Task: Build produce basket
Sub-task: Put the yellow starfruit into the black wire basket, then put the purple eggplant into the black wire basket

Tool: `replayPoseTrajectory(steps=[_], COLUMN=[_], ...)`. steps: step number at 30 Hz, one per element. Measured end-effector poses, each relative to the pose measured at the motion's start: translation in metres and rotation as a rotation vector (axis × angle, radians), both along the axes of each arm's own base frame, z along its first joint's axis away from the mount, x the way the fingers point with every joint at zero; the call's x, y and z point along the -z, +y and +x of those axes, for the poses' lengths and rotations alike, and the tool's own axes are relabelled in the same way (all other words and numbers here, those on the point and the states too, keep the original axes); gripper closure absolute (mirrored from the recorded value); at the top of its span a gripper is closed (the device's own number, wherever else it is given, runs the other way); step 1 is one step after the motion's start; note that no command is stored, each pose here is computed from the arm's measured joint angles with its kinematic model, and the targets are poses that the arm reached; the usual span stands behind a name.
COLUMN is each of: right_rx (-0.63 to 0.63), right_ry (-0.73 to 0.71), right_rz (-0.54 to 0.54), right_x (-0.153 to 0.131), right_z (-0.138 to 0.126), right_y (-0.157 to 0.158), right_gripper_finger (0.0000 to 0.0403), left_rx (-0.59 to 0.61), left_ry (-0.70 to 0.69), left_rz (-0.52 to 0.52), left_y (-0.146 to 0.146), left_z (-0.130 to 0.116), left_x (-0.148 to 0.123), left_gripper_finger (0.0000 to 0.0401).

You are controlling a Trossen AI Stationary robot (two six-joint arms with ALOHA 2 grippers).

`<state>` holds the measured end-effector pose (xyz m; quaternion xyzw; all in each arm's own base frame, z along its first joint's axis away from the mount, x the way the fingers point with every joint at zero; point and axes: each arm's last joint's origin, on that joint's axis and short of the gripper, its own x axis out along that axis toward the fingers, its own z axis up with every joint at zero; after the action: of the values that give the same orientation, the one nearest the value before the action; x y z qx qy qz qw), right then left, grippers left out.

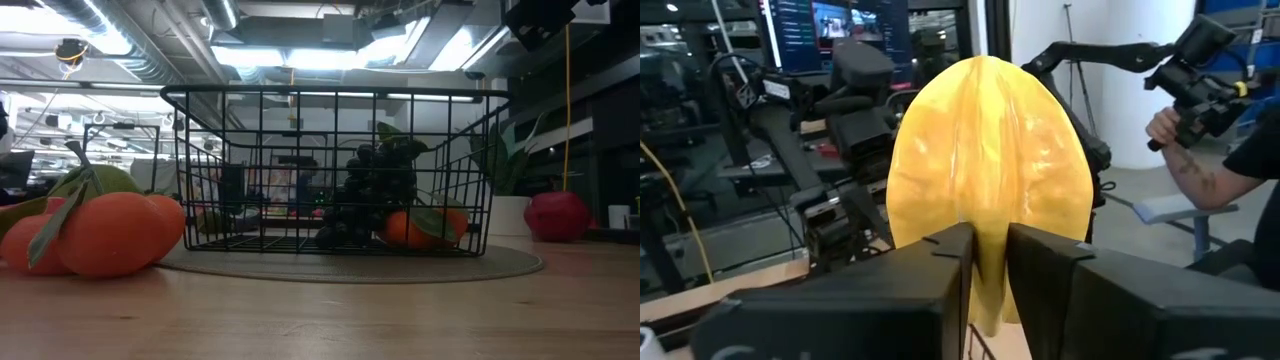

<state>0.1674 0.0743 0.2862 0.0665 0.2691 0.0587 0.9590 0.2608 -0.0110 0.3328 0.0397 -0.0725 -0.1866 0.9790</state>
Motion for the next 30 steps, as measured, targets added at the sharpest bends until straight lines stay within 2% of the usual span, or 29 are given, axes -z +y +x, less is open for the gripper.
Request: replayPoseTrajectory(steps=[3,12,21,27,30], right_rx=[0.000,0.001,0.001,0.001,0.000], right_ry=[0.000,0.001,0.001,0.001,0.001], right_rz=[0.000,0.001,0.002,0.002,0.001], right_x=[0.000,0.000,0.000,0.000,0.000], right_z=[0.000,0.000,0.000,0.000,0.000], right_y=[0.000,0.000,0.000,0.000,0.000], right_gripper_finger=[0.0279,0.0279,0.0279,0.0279,0.0279], left_rx=[-0.023,-0.190,-0.401,-0.408,-0.407], left_ry=[0.010,0.066,0.088,0.095,0.097], left_rz=[-0.004,-0.023,-0.067,-0.136,-0.139], left_y=[-0.002,-0.002,0.004,0.005,0.005], left_z=[0.002,0.016,0.021,0.020,0.020], left_x=[0.002,0.016,0.021,0.020,0.020], left_gripper_finger=[0.0351,0.0350,0.0343,0.0306,0.0286])
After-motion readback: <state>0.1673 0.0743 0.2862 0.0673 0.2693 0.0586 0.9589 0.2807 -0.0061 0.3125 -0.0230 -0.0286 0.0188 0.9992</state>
